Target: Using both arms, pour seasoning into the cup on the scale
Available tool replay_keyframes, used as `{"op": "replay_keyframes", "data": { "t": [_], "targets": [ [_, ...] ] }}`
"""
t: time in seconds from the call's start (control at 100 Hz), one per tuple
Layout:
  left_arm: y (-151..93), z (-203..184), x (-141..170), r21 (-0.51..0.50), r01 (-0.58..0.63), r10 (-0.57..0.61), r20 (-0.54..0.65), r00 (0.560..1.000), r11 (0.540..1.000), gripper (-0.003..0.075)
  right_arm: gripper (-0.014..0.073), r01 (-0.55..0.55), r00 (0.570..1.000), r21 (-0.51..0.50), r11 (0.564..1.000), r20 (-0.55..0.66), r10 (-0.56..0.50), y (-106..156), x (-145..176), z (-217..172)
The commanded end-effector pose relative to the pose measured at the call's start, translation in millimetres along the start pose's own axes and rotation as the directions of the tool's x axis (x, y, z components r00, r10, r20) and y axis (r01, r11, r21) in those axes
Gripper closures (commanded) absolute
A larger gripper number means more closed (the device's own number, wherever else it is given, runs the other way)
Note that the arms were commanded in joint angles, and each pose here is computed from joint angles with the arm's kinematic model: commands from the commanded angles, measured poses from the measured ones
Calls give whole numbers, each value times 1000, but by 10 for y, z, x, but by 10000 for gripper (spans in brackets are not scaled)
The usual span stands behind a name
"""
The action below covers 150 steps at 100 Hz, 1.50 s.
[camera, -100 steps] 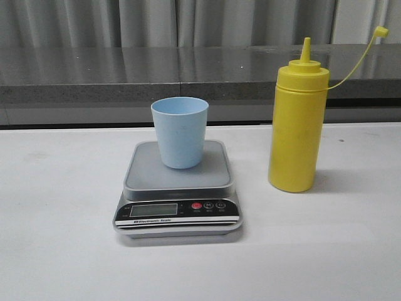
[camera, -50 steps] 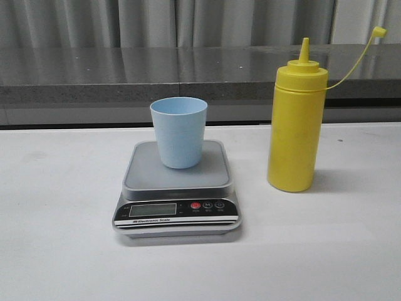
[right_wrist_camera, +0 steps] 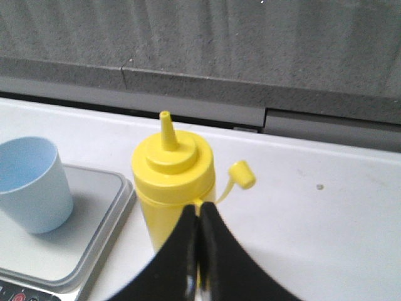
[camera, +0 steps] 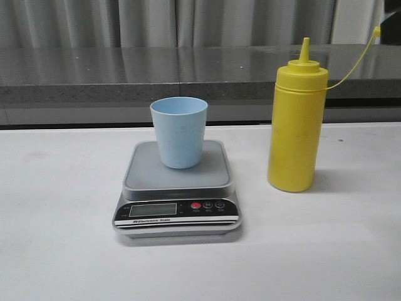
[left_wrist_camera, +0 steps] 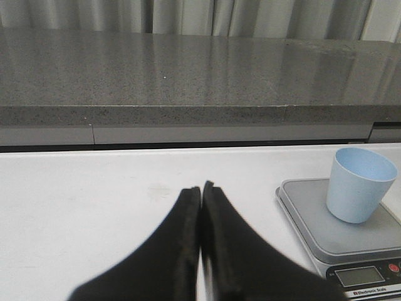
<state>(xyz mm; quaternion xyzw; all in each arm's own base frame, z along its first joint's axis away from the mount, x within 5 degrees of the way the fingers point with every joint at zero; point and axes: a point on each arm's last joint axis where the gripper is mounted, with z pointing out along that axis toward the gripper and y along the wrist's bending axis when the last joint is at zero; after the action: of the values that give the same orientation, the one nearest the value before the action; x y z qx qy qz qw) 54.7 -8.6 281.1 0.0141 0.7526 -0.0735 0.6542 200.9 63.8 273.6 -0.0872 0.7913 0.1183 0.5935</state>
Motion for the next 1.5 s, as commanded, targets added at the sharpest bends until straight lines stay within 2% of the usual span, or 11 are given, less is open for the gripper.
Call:
{"op": "replay_keyframes", "data": {
  "t": [0.0, 0.1, 0.18, 0.28, 0.29, 0.34, 0.45, 0.72, 0.95, 1.16, 1.49],
  "targets": [
    [-8, -23, -163, 2, 17, -17, 106, 994, 1000, 740, 661, 10, 995, -21, 1000, 104, -7, 40, -168, 54],
    [-8, -23, -163, 2, 17, -17, 106, 994, 1000, 740, 641, 9, 998, -17, 1000, 65, -8, 34, -91, 126],
    [-8, -23, -163, 2, 17, -17, 106, 994, 1000, 740, 561, 9, 999, -16, 1000, 45, -9, 31, -47, 165],
    [-8, -23, -163, 2, 17, -17, 106, 994, 1000, 740, 364, 9, 1000, -14, 1000, 25, -9, 27, -4, 189],
    [-8, -23, -163, 2, 17, -17, 106, 994, 1000, 740, 310, 9, 1000, -14, 1000, 20, -9, 26, 5, 191],
    [-8, -23, -163, 2, 17, -17, 106, 994, 1000, 740, 176, 9, 1000, -13, 1000, 8, -9, 25, 18, 197],
    [-8, -23, -163, 2, 17, -17, 106, 994, 1000, 740, -76, 9, 1000, -13, 1000, -3, -9, 26, 37, 215],
    [-8, -23, -163, 2, 17, -17, 106, 994, 1000, 740, -43, 9, 1000, -13, 1000, -7, -9, 16, 191, 340],
    [-8, -23, -163, 2, 17, -17, 106, 994, 1000, 740, -43, 16, 997, -24, 1000, 76, -14, -2, 452, 433],
    [-8, -23, -163, 2, 17, -17, 106, 994, 1000, 740, -43, 63, 985, -64, 996, 164, -52, 28, 538, 564],
    [-8, -23, -163, 2, 17, -17, 106, 994, 1000, 740, -43, 59, 965, -80, 995, 261, -36, 24, 732, 782]
  ]
}}
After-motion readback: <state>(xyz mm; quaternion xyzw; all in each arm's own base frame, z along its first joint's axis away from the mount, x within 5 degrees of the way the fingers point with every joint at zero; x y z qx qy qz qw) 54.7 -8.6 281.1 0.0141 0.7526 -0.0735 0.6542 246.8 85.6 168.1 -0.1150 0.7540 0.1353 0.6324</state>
